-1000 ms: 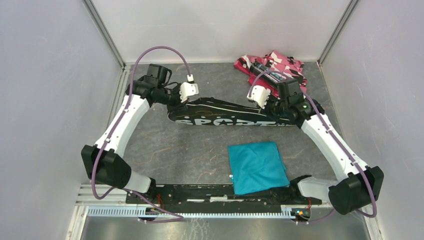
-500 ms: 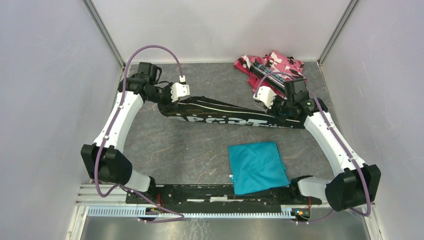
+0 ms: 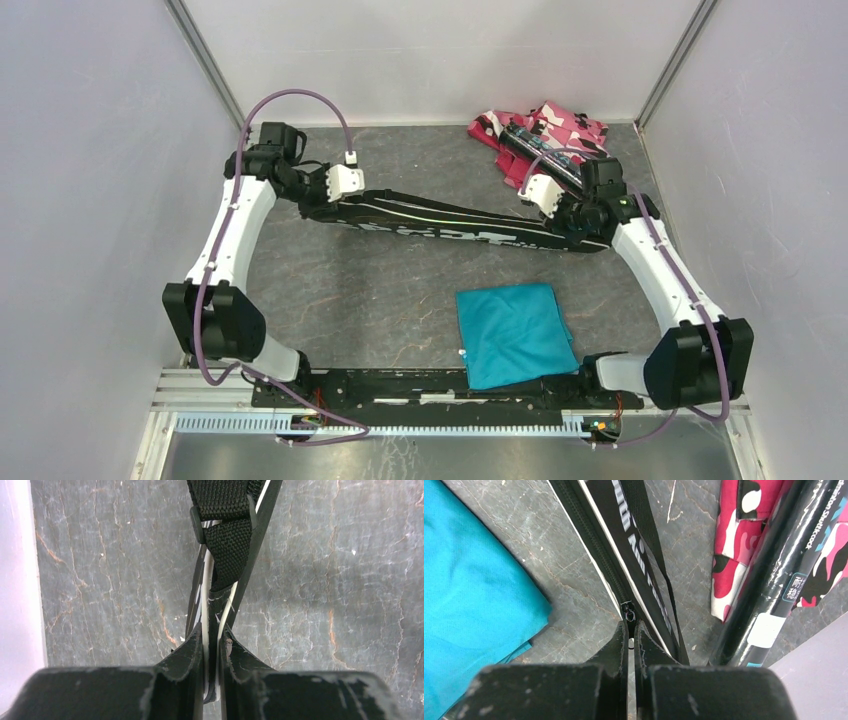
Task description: Pack up the badminton gear
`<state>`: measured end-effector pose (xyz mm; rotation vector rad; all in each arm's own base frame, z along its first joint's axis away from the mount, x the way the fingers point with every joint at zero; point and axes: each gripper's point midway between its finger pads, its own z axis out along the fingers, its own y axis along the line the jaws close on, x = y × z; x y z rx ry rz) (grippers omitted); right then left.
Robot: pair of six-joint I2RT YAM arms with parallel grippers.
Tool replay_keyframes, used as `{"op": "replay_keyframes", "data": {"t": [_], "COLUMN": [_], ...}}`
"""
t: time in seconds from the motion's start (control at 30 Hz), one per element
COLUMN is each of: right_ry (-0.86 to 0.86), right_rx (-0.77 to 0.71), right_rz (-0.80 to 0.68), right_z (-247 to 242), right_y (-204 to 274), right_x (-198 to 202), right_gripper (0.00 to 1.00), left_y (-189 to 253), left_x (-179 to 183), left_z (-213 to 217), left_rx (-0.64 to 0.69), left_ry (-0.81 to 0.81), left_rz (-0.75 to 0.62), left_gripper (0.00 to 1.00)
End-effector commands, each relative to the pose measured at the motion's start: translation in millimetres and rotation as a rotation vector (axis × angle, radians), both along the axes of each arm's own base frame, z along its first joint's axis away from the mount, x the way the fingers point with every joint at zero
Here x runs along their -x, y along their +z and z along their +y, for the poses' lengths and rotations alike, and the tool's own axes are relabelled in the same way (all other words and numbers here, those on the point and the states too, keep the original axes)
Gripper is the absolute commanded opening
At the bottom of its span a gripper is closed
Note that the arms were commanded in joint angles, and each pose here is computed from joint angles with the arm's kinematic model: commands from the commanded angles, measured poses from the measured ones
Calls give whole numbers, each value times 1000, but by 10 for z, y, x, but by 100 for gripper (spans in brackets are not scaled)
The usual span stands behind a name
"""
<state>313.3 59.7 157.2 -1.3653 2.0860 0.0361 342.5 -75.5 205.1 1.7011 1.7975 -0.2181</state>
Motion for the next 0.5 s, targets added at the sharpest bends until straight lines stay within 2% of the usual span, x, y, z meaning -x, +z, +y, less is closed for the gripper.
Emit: {"op": "replay_keyframes", "data": {"t": [0.0, 0.1, 0.23, 0.47], "right_ry": [-14, 5, 20, 7], "right_rx": [34, 4, -60, -86], "right_rz": [-6, 7, 23, 16], "right_z": [-148, -82, 34, 72], "right_y": [-25, -26, 23, 121], "right_x": [-39, -16, -15, -112], "right_gripper": [0, 0, 0, 0], "left_y": [-18, -38, 1, 32], "left_x": [-99, -73, -15, -20], "left_z": [365, 378, 230, -6], "left_rx": [-144, -146, -66, 43], "left_ry": [28, 31, 14, 31], "left_rz": [-33, -27, -23, -6], "left_gripper": [2, 2, 8, 32]}}
